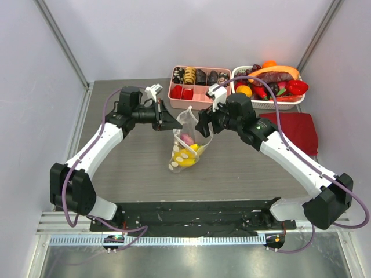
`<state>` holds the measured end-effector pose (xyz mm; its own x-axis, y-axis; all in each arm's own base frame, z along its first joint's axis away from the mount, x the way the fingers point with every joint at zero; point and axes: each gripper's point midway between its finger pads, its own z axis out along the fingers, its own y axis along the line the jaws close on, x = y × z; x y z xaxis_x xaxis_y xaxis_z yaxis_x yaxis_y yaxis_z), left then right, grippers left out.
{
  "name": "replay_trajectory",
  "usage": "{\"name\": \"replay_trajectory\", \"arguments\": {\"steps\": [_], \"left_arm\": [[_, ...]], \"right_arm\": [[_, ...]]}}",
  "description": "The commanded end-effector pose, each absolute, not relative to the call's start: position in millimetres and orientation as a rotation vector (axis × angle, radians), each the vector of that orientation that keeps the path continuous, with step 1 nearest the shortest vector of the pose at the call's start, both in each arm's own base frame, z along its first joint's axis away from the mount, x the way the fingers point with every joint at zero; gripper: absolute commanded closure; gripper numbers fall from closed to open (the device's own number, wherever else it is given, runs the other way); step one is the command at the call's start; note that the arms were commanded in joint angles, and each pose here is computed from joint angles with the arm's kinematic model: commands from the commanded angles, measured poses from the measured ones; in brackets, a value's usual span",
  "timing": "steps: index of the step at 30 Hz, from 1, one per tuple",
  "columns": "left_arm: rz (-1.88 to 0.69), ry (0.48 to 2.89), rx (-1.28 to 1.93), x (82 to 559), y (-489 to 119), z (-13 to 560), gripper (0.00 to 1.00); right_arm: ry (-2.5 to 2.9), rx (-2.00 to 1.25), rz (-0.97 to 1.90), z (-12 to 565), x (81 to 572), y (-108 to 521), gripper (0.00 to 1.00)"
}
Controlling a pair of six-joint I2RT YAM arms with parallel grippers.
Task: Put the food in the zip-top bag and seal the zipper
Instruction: Place the fake vegetable in the zipper food storage bag, then adjust the zipper food storage bag at the center of the board.
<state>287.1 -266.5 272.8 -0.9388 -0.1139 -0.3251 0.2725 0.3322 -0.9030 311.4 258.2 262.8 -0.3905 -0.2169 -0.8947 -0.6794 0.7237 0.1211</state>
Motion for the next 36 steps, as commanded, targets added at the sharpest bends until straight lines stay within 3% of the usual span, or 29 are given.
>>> {"name": "replay_trajectory", "arguments": {"steps": [1,3,4,5,13,15,16,17,18,19,25,36], "left_arm": [[-1.619,2.228,0.209,280,-262,287,1.0],[-1.604,2.226,0.213,280,-261,288,0.99],[-1.59,2.222,0.225,280,-260,288,0.98],[-1.583,2.243,0.218,279,-259,286,0.98],[-1.519,2.254,0.257,268,-251,285,0.96],[-1.509,2.262,0.264,266,-250,283,0.96],[-1.502,2.268,0.263,265,-249,283,0.96],[-1.482,2.274,0.258,266,-248,282,0.95],[-1.441,2.277,0.267,268,-245,279,0.92],[-1.398,2.329,0.23,265,-240,276,0.79],[-1.058,2.327,0.181,278,-208,270,0.49],[-1.022,2.31,0.258,268,-212,288,0.44]], "right_arm": [[1.979,-0.72,0.549,250,311,251,0.27],[1.992,-0.728,0.544,244,312,251,0.36],[1.999,-0.743,0.554,241,310,253,0.48],[2.002,-0.747,0.56,240,310,254,0.51],[2.057,-0.814,0.677,224,299,270,0.51],[2.061,-0.83,0.678,221,299,271,0.61],[2.061,-0.831,0.68,221,299,272,0.76],[2.058,-0.827,0.682,224,299,272,0.84],[2.053,-0.821,0.686,227,299,272,0.92],[2.037,-0.816,0.693,234,300,274,0.99],[1.963,-0.796,0.77,267,294,281,0.99],[1.93,-0.806,0.839,279,294,294,0.99]]}}
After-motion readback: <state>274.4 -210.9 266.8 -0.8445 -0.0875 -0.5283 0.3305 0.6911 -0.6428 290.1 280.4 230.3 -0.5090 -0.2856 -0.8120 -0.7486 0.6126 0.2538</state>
